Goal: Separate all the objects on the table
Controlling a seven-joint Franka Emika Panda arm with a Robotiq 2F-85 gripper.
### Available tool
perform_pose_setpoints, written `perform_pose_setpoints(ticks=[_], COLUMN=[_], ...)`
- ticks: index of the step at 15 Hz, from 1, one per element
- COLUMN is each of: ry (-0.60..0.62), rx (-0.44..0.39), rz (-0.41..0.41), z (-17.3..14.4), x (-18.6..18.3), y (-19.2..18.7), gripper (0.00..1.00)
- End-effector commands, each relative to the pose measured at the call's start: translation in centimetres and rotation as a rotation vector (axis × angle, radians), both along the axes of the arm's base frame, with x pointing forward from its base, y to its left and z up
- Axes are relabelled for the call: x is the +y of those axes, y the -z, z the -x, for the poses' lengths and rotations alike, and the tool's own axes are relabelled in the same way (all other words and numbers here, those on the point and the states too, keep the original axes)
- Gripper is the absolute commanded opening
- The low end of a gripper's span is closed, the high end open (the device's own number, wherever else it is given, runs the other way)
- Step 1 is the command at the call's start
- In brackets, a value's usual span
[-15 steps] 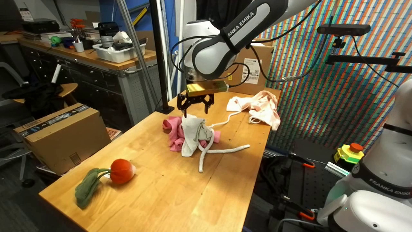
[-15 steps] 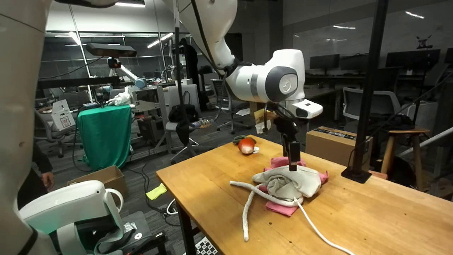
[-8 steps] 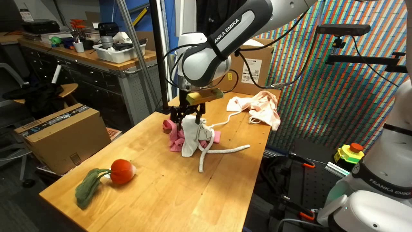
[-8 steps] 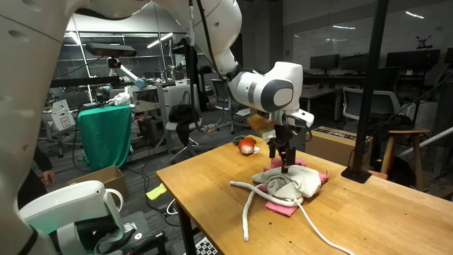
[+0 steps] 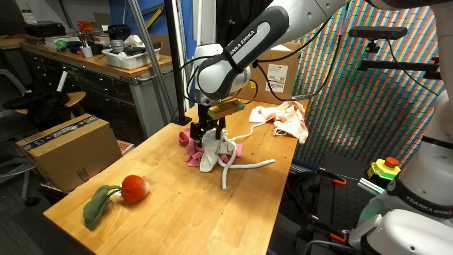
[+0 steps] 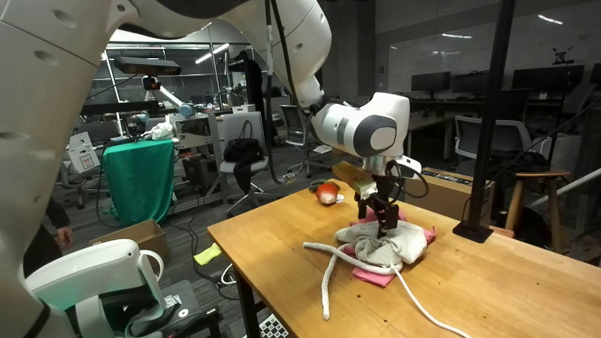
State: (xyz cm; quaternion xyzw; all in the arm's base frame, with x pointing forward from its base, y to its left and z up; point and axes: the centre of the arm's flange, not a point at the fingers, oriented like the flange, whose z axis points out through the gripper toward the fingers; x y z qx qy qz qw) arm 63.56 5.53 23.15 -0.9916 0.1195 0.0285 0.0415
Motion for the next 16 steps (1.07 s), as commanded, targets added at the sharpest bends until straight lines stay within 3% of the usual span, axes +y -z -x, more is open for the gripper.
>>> perform_pose_setpoints(ticks=[1, 2, 3, 4, 5, 13, 16], ry=[-0.034, -0.037, -0.042, -0.043, -0.045, -0.052, -0.053], rx=[0.009, 0.012, 0.015, 0.017, 0.022, 0.061, 0.077], rz=[0.003, 0.005, 0.004, 0.003, 0.004, 0.048, 0.070], z=[-1.0, -1.0, -1.0, -1.1, -1.1, -0.8, -0.7], x=[-0.3, -0.3, -0.4, -0.4, -0.5, -1.2, -1.2], y=[-0.6, -0.7, -0.7, -0.8, -0.7, 0.7, 1.3], gripper=[1.00, 0.97, 0.80, 0.73, 0.72, 0.10, 0.05])
